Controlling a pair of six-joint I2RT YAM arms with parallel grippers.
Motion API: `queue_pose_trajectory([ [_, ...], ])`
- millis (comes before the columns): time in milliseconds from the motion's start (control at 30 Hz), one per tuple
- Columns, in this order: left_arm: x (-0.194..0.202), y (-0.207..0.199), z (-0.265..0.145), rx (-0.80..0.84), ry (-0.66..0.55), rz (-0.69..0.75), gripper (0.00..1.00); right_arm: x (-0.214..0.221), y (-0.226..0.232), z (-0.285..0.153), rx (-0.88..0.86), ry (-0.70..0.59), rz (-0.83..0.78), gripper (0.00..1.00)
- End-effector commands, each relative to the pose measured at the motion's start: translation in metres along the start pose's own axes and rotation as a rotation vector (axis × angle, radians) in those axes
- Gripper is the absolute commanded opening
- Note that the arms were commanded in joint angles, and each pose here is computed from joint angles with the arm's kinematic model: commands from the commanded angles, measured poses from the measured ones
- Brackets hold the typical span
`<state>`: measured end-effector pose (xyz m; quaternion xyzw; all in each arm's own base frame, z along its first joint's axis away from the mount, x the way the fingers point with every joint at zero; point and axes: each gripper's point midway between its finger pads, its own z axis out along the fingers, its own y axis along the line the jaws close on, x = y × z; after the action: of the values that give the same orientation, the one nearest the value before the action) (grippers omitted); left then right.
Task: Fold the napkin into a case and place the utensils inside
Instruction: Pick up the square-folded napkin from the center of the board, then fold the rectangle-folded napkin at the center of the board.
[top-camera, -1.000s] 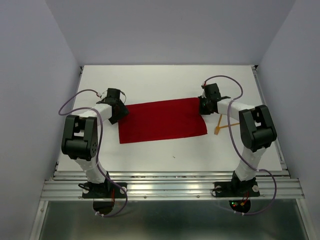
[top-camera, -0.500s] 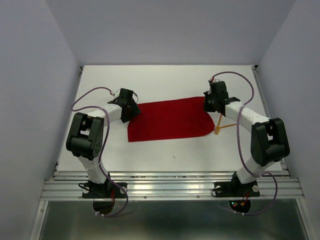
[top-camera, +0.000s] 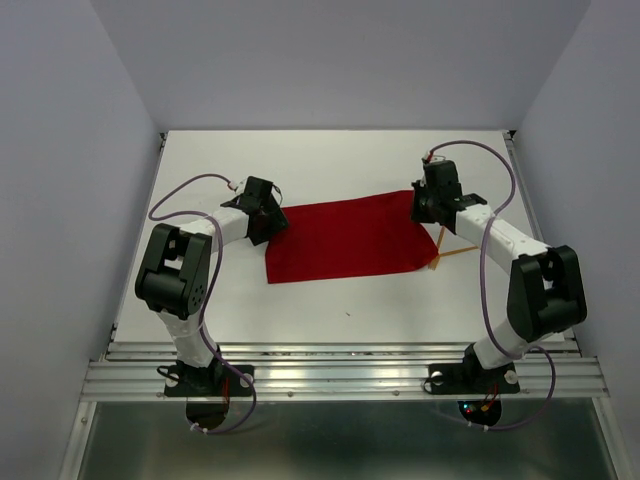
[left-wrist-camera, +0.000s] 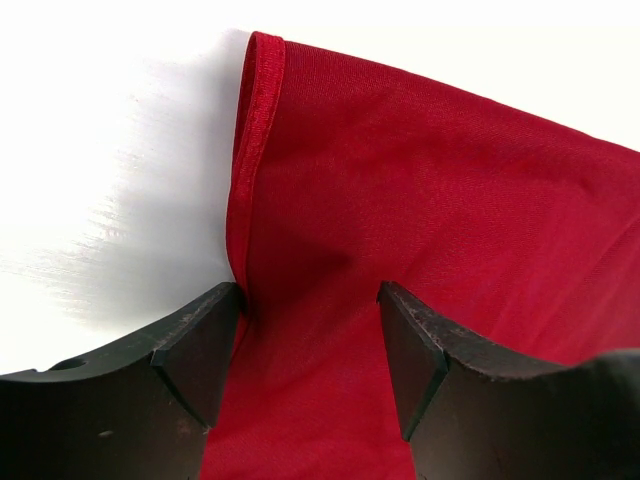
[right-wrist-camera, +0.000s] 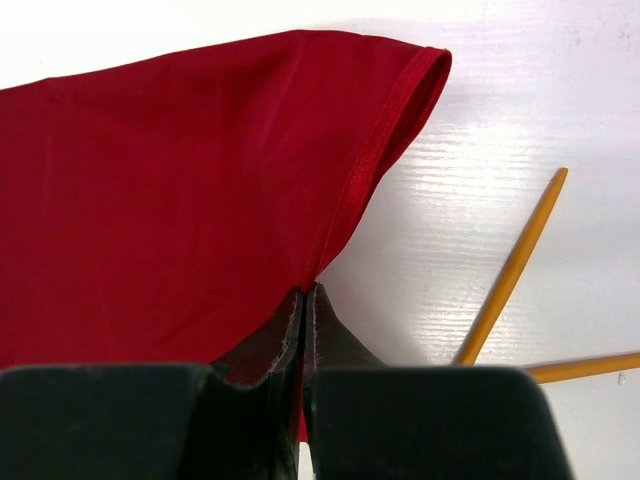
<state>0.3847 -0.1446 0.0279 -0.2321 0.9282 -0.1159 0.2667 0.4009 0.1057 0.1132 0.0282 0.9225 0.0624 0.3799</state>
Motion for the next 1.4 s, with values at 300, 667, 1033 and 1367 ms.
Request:
queue_pose_trajectory([
  [300,0.031,0.021,-0.004,-0.075,0.118,0.039,0.69,-0.020,0.025,-0.013,-0.104,-0.046,0.027,0.01],
  [667,0.019,0.008,-0.008,-0.041,0.104,0.059,0.69,-0.028,0.068,-0.012,-0.191,-0.057,0.015,0.01],
  [1033,-0.001,0.006,-0.020,-0.039,0.069,0.061,0.69,-0.023,0.130,-0.010,-0.298,-0.043,-0.043,0.01],
  [1367,-0.031,0.045,-0.022,-0.078,0.035,-0.029,0.69,-0.011,0.172,-0.005,-0.349,-0.019,-0.102,0.01],
])
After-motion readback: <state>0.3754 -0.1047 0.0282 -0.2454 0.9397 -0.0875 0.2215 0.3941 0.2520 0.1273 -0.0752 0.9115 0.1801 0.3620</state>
